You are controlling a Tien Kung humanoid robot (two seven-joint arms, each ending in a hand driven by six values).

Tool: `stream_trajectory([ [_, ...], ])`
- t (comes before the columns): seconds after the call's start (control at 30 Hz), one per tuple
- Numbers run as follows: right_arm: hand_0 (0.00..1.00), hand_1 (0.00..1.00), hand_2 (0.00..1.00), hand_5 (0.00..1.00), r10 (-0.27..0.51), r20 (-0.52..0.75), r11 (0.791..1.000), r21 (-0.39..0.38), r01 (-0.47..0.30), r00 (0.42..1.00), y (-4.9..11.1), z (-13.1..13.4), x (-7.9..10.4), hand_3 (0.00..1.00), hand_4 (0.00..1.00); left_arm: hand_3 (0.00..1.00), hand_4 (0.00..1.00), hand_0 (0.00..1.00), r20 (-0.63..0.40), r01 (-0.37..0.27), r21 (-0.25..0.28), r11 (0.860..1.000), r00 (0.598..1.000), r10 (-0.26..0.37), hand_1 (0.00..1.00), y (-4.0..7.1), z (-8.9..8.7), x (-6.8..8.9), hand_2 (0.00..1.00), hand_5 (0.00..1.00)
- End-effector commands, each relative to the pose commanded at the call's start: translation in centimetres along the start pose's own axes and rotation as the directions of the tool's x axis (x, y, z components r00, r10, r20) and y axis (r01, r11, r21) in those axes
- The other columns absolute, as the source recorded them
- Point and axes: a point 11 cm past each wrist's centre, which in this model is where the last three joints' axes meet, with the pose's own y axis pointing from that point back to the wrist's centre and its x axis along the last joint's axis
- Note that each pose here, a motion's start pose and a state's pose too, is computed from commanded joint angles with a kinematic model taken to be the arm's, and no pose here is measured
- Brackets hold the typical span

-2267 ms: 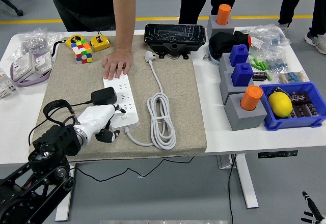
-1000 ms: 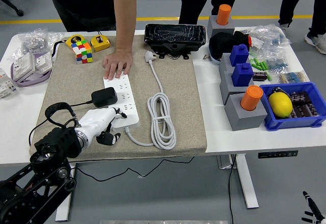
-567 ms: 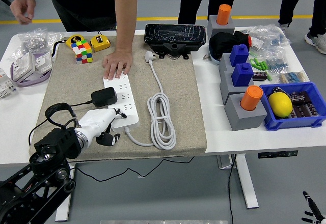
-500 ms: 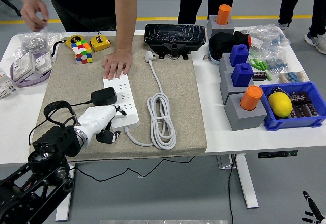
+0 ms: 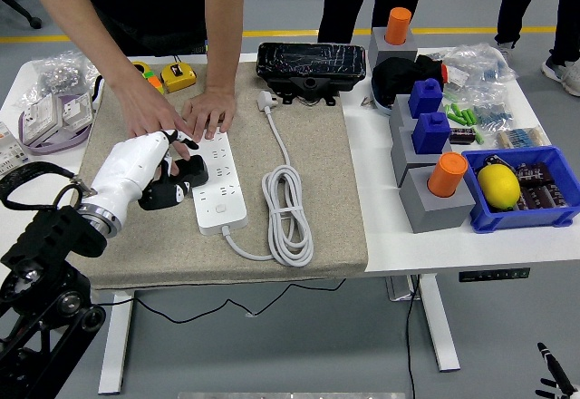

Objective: Pick up the plug,place it near the board,insert it into the board,press the button

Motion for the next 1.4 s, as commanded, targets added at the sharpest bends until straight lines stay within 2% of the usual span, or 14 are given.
stream_trajectory([
  [0.03,0.998,0.865,0.781,0.998,0.000,0.000,1.000,0.000,0.000,1.000,0.0,0.0,0.0,0.836,0.998,0.658,0.730,0.212,-0.003,-0.010,0.017,1.000,1.000,0.010,0.101,0.0,-0.5,0.3,0.212,0.145],
  [0.2,0.998,0.865,0.781,0.998,-0.001,0.002,1.000,0.000,0.001,1.000,0.0,0.0,-0.1,0.836,0.998,0.658,0.730,0.212,-0.017,-0.078,0.102,0.992,0.997,0.080,0.101,0.5,-3.0,1.7,0.212,0.145],
  [0.23,0.998,0.865,0.781,0.998,-0.001,0.002,1.000,-0.001,0.001,1.000,0.0,0.1,-0.1,0.836,0.998,0.733,0.755,0.193,-0.021,-0.100,0.122,0.987,0.994,0.103,0.094,0.6,-3.6,2.2,0.206,0.164],
  [0.4,0.998,0.865,0.781,0.998,0.001,0.003,1.000,-0.005,-0.001,1.000,0.0,0.2,0.0,0.836,0.998,0.733,0.755,0.193,-0.015,-0.120,0.166,0.979,0.992,0.124,0.094,0.9,-5.0,3.0,0.206,0.164],
  [0.43,0.998,0.865,0.781,0.998,0.001,0.003,1.000,-0.005,-0.001,1.000,0.0,0.3,0.0,0.836,0.998,0.767,0.759,0.192,-0.013,-0.119,0.169,0.978,0.992,0.123,0.080,0.9,-5.1,3.0,0.201,0.176],
  [0.73,0.998,0.865,0.781,0.998,0.000,0.004,1.000,-0.005,0.000,1.000,0.0,0.2,0.0,0.836,0.998,0.778,0.769,0.186,-0.007,-0.100,0.177,0.979,0.995,0.103,0.066,1.0,-5.2,2.7,0.199,0.183],
  [1.4,0.998,0.865,0.781,0.998,0.001,0.007,1.000,0.001,-0.001,1.000,0.0,-0.1,0.1,0.836,0.998,0.796,0.774,0.185,-0.004,-0.099,0.189,0.977,0.995,0.102,0.052,1.0,-5.5,2.9,0.190,0.200],
])
